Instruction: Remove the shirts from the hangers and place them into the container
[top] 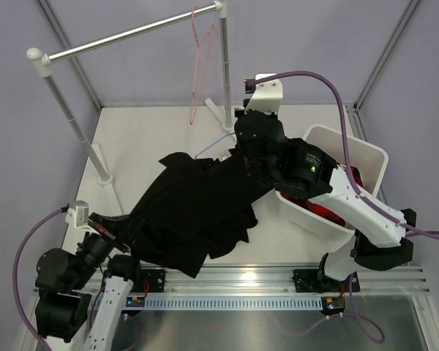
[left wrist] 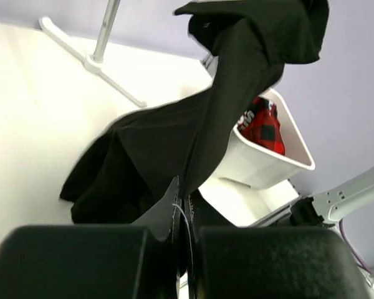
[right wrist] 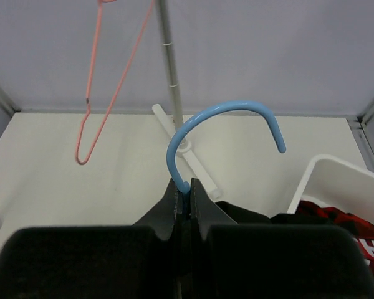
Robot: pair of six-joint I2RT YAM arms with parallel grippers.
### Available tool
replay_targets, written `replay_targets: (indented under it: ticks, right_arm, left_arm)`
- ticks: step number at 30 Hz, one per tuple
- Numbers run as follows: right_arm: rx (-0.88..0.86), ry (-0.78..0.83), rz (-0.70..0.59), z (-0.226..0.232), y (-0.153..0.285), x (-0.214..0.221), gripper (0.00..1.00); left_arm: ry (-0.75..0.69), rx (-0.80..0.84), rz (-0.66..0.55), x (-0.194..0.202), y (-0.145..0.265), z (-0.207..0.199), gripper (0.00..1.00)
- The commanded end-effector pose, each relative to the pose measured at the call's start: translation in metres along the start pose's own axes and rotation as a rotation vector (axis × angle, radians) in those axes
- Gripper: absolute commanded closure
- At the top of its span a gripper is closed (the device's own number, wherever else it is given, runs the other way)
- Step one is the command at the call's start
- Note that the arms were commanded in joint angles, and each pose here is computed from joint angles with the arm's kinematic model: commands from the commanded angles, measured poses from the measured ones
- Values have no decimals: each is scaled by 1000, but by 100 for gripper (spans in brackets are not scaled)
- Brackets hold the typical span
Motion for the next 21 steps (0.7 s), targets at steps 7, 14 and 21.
replay_targets:
  ticks: [7, 14, 21]
  right_arm:
    - [342, -334, 3, -114, 7, 10, 100]
    - [217, -483, -34, -129, 13, 11, 100]
    - [209, -531, -65, -141, 18, 7, 100]
  left_arm:
    - [-24, 10, -133, -14, 13, -8, 100]
    - [4, 16, -25, 4, -9, 9, 100]
    - [14, -9, 49, 23, -26, 32, 100]
Point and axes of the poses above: each gripper's point midway between its finger pads, its own y axis back along the fingers, its own z axis along the line the jaws close on, x = y × z, the point moved 5 cm from there along y, back along the fingers, and after that the axes turned 11 degrees about y, right-handed, at the moved point
